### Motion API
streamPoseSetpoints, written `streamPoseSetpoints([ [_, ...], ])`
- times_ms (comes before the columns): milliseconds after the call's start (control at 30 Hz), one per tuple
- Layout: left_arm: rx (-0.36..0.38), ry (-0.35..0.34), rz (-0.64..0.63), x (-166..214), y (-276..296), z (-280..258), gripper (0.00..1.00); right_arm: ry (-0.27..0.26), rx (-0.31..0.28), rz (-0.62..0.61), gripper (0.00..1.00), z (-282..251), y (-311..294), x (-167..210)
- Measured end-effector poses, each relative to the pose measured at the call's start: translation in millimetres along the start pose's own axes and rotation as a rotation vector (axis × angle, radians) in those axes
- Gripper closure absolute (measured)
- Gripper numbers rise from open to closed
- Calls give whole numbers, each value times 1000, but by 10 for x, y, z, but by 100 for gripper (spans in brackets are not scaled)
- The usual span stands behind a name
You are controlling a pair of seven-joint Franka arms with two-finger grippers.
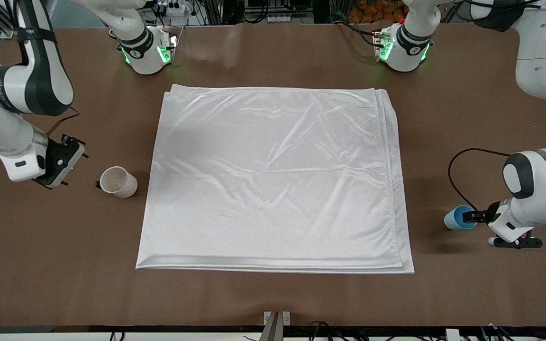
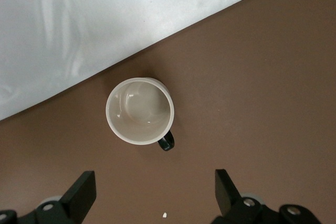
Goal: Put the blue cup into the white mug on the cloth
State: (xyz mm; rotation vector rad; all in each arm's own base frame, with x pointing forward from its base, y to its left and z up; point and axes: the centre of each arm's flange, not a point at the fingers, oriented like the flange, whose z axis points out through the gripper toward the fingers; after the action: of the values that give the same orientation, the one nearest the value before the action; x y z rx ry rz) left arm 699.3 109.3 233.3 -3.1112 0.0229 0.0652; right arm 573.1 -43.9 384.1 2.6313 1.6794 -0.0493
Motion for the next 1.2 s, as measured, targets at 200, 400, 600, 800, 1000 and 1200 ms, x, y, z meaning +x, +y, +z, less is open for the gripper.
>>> streamPoseSetpoints([
  [200,0,2,-6,8,8,2,56,2,-2,-113,0,311,120,-51],
  [400,0,5,-6,19,9,-14,87,3,6,-228,0,681,225,-126],
  [600,-1,20,-3,56,35,-87,96,1,29,-305,0,970,275,-214],
  [800,2,25,-6,64,6,-107,96,3,40,-368,0,1171,307,-305],
  [1000,6,49,-8,101,-9,-242,96,6,46,-405,0,1356,240,-274],
  [1200,10,82,-7,125,-5,-495,96,11,43,-449,0,1469,150,-170],
])
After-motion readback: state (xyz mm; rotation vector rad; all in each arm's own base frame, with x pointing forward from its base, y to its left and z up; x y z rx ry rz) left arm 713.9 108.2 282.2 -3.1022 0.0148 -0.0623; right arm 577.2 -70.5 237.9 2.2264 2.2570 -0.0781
